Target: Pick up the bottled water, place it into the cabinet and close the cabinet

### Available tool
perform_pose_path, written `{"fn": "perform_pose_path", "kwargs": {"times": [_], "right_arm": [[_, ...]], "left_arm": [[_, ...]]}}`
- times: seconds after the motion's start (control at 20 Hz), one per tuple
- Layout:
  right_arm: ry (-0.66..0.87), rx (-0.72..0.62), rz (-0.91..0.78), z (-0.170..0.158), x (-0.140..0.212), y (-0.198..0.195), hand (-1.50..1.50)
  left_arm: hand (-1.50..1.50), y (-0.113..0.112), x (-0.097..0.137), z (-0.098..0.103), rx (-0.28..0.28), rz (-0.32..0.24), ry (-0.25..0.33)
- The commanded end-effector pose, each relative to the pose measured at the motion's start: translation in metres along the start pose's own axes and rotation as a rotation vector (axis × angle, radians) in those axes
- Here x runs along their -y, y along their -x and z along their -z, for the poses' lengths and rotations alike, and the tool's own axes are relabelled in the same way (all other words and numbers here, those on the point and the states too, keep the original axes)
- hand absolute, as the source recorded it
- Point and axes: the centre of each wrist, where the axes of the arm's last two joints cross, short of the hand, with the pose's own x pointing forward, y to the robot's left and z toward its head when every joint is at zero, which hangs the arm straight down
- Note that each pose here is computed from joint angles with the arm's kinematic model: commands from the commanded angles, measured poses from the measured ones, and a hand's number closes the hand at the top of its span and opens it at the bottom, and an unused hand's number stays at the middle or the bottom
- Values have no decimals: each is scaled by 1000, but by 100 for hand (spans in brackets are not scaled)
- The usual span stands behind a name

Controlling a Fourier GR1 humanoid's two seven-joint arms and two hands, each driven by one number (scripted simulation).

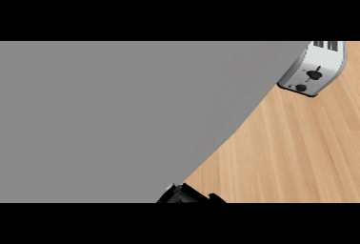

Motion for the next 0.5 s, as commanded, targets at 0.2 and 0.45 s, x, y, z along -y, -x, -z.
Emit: {"fn": "perform_pose_path", "kwargs": {"times": [0.2, 0.45], "right_arm": [[-11, 42, 55, 61, 18, -12, 150], [-22, 61, 158, 95, 55, -32, 150]], "left_arm": [[-150, -25, -13, -25, 21, -23, -22], [-150, -21, -31, -21, 2, -16, -2]]}}
